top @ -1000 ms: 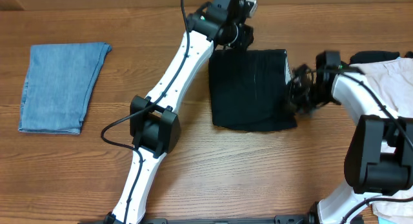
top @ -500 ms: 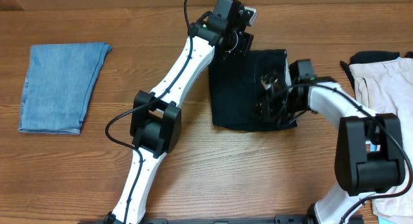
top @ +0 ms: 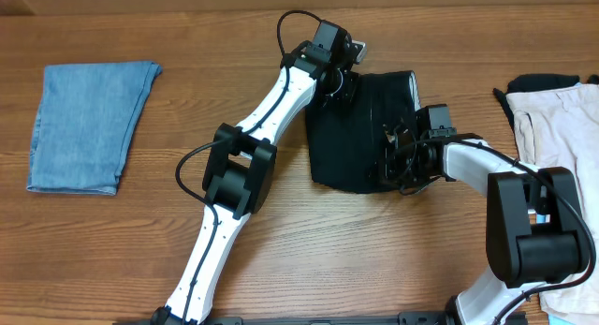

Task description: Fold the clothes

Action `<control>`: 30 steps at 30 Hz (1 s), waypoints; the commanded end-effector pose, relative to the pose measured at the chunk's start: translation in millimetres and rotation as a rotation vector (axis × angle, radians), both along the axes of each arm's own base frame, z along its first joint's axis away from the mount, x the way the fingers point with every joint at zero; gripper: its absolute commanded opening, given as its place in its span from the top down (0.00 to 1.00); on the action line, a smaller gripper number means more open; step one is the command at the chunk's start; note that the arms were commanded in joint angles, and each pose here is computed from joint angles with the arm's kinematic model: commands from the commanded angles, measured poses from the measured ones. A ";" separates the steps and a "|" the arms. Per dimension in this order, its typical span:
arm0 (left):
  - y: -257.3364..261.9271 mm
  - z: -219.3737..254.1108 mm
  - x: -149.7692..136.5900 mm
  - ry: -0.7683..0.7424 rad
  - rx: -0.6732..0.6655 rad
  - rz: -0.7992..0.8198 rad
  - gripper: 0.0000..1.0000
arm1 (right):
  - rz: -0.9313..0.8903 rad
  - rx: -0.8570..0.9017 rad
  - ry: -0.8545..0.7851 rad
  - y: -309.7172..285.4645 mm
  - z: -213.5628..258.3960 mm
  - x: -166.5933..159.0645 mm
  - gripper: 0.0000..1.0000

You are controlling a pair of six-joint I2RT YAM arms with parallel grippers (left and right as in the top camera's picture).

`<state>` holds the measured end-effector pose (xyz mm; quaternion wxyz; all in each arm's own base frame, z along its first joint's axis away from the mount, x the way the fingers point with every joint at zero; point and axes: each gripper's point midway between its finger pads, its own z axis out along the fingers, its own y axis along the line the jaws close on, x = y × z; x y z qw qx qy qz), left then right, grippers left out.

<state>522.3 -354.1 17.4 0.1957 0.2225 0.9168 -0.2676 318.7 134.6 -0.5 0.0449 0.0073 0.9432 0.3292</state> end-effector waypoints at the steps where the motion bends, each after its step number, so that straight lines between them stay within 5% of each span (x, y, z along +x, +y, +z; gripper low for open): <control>1: 8.3 47.1 20.4 -0.069 -0.040 0.034 0.95 | -0.018 -0.093 0.014 -13.1 0.6 9.5 0.96; 5: 14.4 137.8 30.0 -0.188 -0.101 0.049 0.85 | 0.038 -0.102 -0.055 -10.7 71.8 51.0 0.96; 9: -3.0 139.8 21.3 -0.196 -0.112 0.017 0.90 | 0.011 -0.104 -0.078 -18.2 101.0 66.9 0.96; 13: -29.3 145.8 17.4 -0.237 -0.151 -0.007 0.94 | -0.044 -0.182 0.030 -46.9 91.1 50.3 0.96; 30: -75.6 21.8 -9.0 -0.029 -0.192 -0.097 0.96 | -0.317 -0.404 0.196 -101.8 14.7 19.1 0.96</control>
